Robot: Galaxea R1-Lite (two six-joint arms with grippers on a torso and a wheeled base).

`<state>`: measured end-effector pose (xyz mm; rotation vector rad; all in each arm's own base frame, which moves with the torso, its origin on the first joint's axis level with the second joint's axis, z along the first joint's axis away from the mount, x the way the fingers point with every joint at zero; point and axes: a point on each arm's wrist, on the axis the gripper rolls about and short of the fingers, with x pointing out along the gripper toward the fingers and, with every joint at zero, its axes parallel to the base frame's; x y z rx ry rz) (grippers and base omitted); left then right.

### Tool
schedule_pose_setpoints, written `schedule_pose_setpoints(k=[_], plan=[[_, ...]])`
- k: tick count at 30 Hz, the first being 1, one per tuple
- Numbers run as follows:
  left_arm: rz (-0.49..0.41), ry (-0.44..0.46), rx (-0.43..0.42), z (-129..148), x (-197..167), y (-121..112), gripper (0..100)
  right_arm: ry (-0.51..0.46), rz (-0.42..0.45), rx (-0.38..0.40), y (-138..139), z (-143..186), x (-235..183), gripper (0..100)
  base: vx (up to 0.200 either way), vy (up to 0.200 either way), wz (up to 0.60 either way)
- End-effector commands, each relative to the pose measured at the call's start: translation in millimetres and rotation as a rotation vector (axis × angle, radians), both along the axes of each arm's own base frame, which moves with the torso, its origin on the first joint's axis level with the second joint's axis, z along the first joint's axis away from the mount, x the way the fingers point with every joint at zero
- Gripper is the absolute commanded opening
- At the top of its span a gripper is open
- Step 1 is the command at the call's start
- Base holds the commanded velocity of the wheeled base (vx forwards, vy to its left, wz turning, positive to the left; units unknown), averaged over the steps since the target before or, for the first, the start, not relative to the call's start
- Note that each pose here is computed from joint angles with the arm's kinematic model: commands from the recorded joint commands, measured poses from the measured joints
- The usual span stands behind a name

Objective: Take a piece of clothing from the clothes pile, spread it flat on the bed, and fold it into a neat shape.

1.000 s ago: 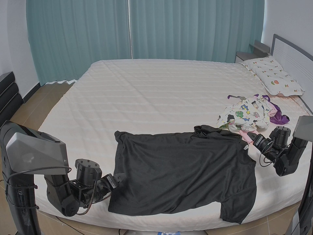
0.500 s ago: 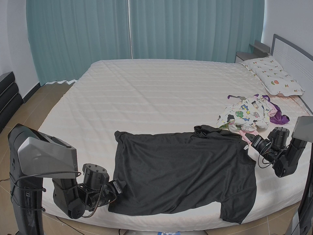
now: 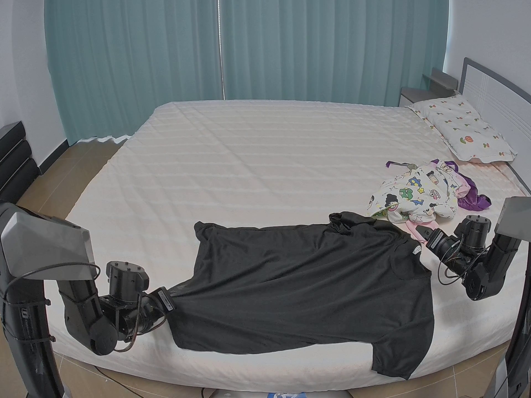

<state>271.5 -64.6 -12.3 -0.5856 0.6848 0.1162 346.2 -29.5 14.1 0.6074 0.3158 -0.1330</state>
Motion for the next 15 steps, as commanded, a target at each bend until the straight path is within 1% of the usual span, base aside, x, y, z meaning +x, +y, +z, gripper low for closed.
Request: schedule_pose_setpoints(k=[1,4,10,12,13,15], plan=[[0.052,-0.051,-0.006,14,6,15,0,0.006,0.001,0.002,0,-2,0,100,0.000,0.000,0.00],[0.069,-0.054,0.019,17,7,24,0,0.006,0.001,0.003,0,-2,0,100,0.000,0.000,0.00],[0.093,-0.070,0.036,23,8,35,0,0.016,0.002,0.006,1,-5,-1,100,0.000,0.000,0.00],[0.100,-0.070,0.045,28,8,39,0,0.019,0.002,0.005,1,-6,-1,100,0.000,0.000,0.00],[0.114,-0.062,0.050,36,8,45,0,0.019,0.002,0.006,1,-6,-1,100,0.000,0.000,0.00],[0.126,-0.057,0.047,43,8,50,0,0.019,0.002,0.006,1,-6,-1,100,0.000,0.000,0.00]])
